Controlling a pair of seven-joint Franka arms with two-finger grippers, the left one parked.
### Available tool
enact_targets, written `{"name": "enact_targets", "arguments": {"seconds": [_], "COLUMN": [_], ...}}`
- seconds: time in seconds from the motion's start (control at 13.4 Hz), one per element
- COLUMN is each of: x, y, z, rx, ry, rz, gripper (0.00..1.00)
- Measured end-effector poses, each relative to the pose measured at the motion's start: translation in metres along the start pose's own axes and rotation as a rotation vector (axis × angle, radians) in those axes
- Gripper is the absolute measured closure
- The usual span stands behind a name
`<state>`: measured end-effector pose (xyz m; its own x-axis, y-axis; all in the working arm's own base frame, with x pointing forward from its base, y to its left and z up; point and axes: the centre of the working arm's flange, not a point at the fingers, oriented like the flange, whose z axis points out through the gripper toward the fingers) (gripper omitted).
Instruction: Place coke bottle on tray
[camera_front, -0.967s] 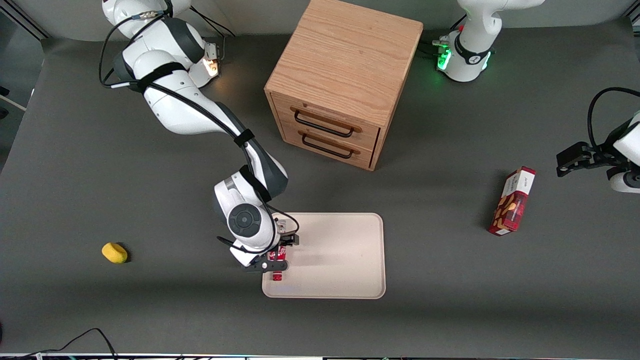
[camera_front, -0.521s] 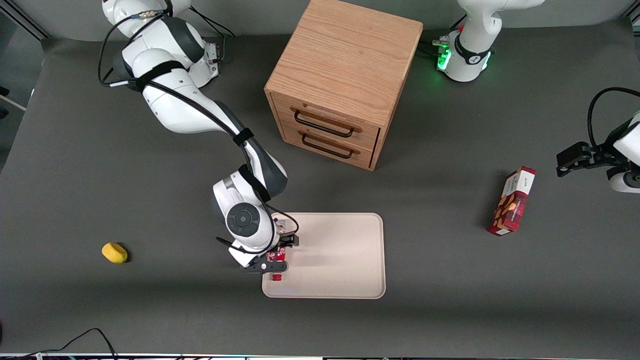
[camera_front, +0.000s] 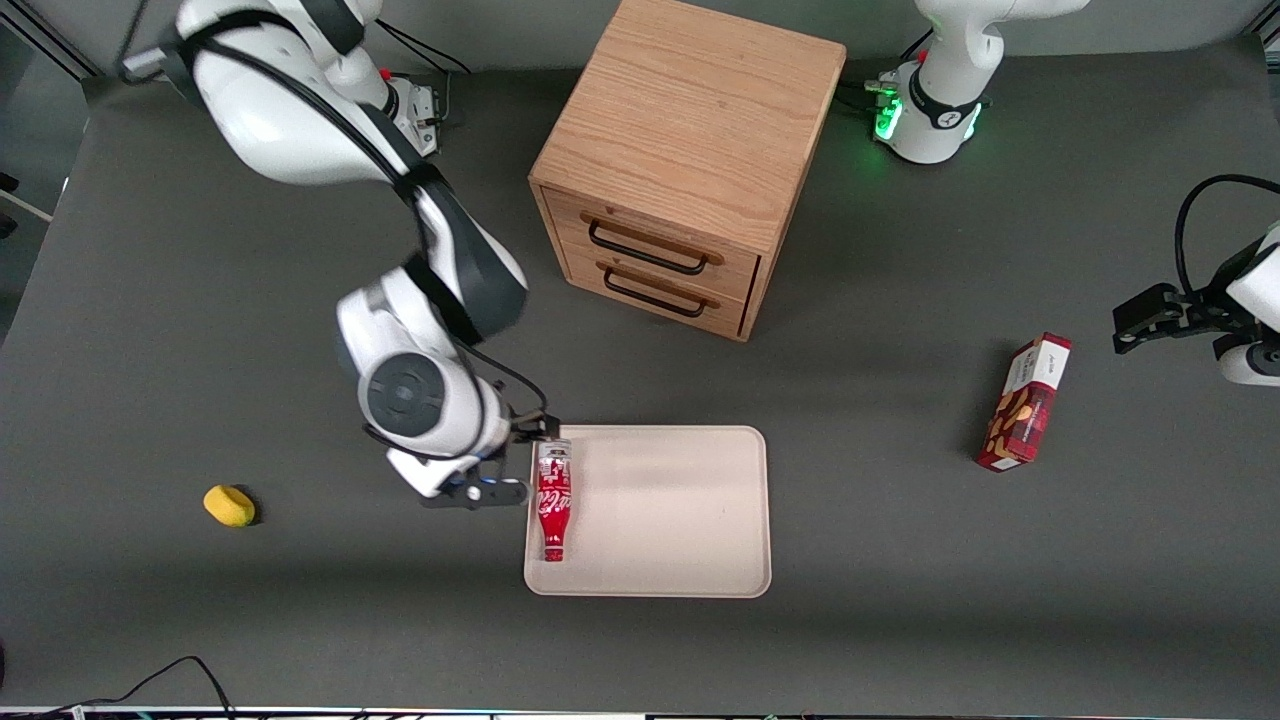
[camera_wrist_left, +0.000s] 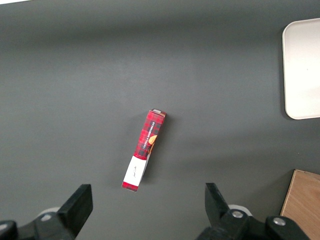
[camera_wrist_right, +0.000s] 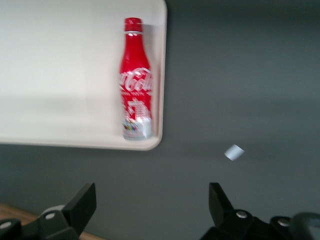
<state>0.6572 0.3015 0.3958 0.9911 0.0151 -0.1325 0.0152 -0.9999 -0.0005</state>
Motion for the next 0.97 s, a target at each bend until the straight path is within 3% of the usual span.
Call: {"name": "enact_targets", "arguments": {"seconds": [0.37, 0.6, 0.74, 0.97], "x": [-0.086, -0.162, -0.205, -0.228], "y": [0.120, 0.182, 0.207, 0.237], "z": [-0.087, -0.130, -0.147, -0.164], "rx": [-0.057, -0.048, -0.040, -0.030], "ry": [0.015, 0.056, 0.060, 0.066], "rz": [-0.070, -0.044, -0.043, -0.043], "gripper": [0.00, 0.00, 0.00, 0.00]}}
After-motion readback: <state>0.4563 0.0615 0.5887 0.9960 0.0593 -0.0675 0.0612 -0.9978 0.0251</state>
